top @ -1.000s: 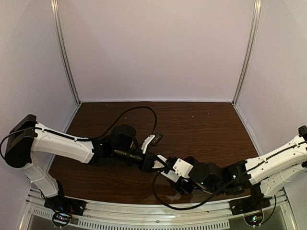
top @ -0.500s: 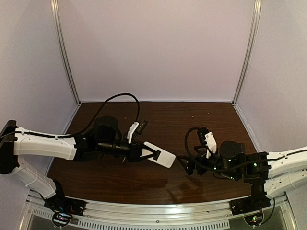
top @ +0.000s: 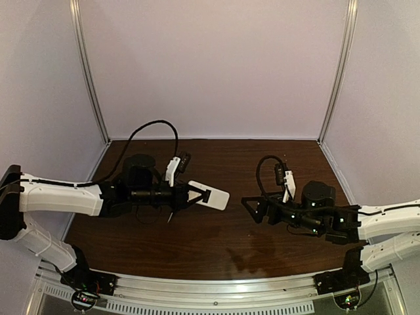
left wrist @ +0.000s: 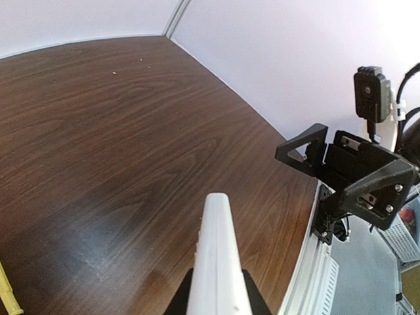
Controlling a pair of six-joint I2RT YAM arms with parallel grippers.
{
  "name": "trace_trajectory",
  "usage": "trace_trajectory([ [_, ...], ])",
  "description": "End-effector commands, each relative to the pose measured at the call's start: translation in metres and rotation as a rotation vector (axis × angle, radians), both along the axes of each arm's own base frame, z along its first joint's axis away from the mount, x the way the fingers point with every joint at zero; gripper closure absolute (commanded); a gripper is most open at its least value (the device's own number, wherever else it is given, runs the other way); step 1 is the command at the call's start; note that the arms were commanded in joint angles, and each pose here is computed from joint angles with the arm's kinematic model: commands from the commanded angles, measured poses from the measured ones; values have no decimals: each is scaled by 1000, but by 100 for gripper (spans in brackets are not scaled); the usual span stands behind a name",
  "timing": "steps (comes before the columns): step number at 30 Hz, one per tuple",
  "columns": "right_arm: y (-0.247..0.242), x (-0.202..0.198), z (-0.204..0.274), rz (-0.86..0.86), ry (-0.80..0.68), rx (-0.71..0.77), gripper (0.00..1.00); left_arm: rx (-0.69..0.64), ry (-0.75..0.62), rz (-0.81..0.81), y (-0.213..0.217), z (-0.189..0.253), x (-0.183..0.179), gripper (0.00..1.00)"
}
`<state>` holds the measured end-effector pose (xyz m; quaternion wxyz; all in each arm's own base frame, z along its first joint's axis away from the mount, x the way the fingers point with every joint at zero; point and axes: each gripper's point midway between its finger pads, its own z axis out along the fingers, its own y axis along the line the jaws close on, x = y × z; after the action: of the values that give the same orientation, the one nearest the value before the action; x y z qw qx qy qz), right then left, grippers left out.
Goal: Unload the batteries from the remote control
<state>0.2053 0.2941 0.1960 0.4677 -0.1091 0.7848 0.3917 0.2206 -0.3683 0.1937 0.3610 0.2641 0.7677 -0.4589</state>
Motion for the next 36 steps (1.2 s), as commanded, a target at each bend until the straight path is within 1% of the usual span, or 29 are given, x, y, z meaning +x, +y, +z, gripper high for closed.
trace_trajectory([
  [1, 9, 4, 5, 22, -33, 78, 0, -70, -98, 77, 2, 26, 20, 100],
  [4, 29, 0, 1, 151, -9, 83, 0, -102, -92, 66, 3, 36, 18, 100],
  [7, 45, -12, 2, 291, -15, 112, 0, -159, -79, 20, 3, 47, 12, 100],
  [10, 54, -17, 8, 359, -51, 132, 0, -218, -68, -25, 4, 57, 7, 100],
  [13, 58, -17, 14, 400, -69, 171, 0, -262, -63, -86, 1, 65, -1, 100],
  [15, 57, -13, 17, 396, -64, 206, 0, -288, -60, -116, 0, 69, -7, 100],
  [17, 55, -10, 19, 387, -47, 243, 0, -299, -58, -113, 3, 70, -9, 100],
  [19, 58, -14, 20, 420, -32, 270, 0, -312, -33, -90, 8, 68, -10, 100],
  [21, 60, -18, 22, 446, -14, 300, 0, -333, -10, -108, 10, 67, -16, 100],
  [23, 60, -25, 30, 480, 4, 351, 0, -381, 0, -135, 13, 71, -25, 100],
  [25, 59, -32, 37, 510, 25, 397, 0, -417, 17, -113, 17, 72, -29, 100],
  [27, 58, -38, 43, 532, 26, 427, 0, -424, 40, -94, 18, 70, -32, 100],
  [32, 62, -48, 40, 563, 58, 414, 0, -440, 88, -157, 4, 74, -56, 100],
  [36, 68, -61, 39, 595, 68, 411, 2, -460, 85, -184, -8, 82, -66, 100],
])
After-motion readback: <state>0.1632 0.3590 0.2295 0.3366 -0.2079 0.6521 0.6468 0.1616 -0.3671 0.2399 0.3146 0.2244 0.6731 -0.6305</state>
